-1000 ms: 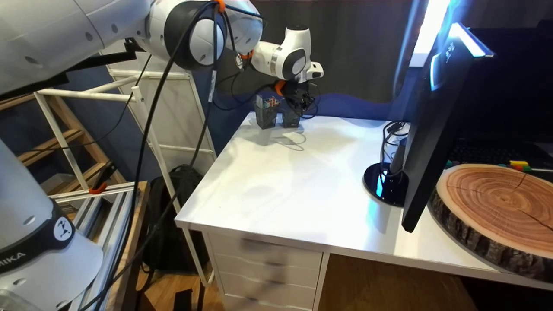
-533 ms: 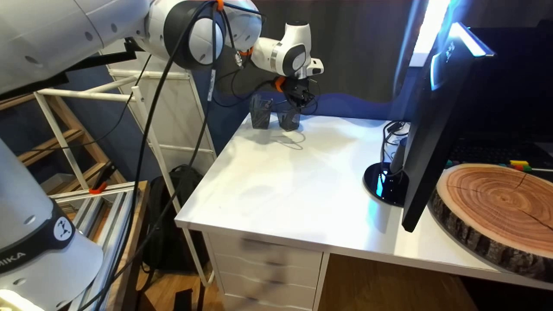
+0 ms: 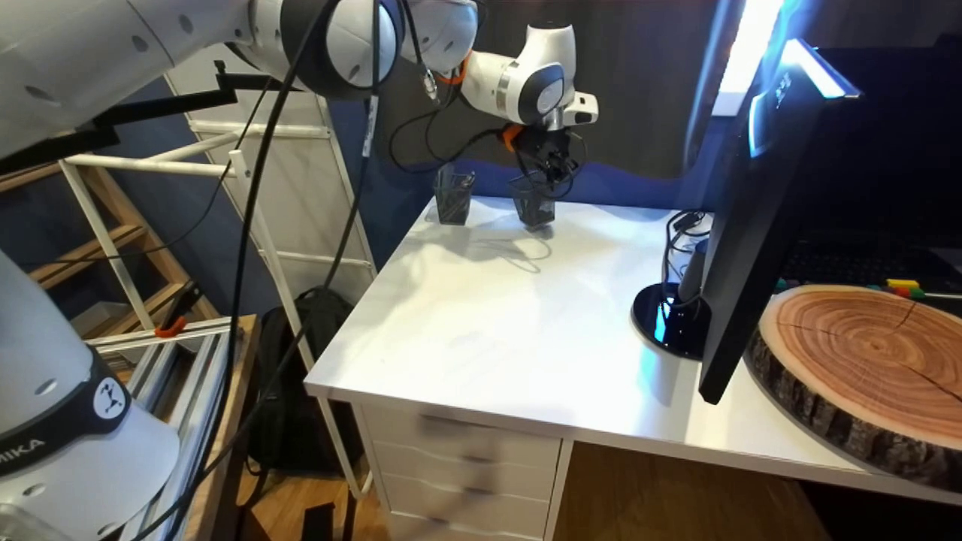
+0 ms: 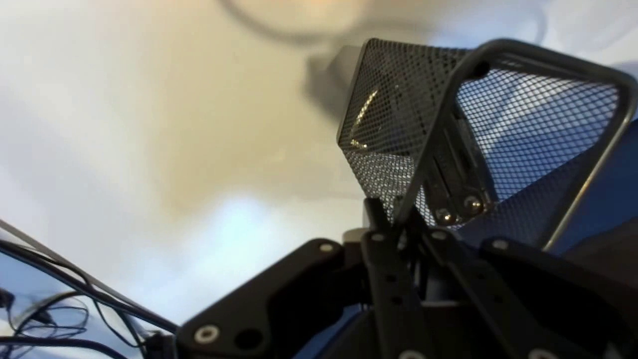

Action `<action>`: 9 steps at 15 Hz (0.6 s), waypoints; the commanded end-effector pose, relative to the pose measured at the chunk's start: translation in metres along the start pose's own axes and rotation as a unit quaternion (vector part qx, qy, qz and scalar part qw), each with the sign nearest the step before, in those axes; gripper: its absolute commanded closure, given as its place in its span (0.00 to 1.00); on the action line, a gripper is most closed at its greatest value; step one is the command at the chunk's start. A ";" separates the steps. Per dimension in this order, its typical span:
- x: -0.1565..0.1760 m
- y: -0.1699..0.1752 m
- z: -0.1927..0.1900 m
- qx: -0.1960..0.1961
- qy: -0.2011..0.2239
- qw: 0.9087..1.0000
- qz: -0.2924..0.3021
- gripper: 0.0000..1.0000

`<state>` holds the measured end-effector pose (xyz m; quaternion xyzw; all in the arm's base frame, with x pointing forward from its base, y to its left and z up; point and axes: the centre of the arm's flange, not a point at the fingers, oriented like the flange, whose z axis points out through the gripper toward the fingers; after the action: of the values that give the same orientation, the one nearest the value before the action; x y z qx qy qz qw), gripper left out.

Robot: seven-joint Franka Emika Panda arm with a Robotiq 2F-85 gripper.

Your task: Place the right pen holder behind the desktop monitor

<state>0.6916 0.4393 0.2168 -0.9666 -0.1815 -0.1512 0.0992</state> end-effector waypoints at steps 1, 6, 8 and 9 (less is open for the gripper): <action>-0.045 0.054 -0.050 0.037 -0.007 0.995 0.090 0.98; -0.007 0.100 -0.025 0.011 -0.003 0.990 0.142 0.98; -0.010 0.115 -0.024 0.005 -0.004 0.989 0.148 0.91; -0.011 0.114 -0.021 0.005 -0.006 0.989 0.147 0.98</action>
<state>0.7193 0.3261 0.2173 -0.9832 -0.0390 -0.1280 0.1242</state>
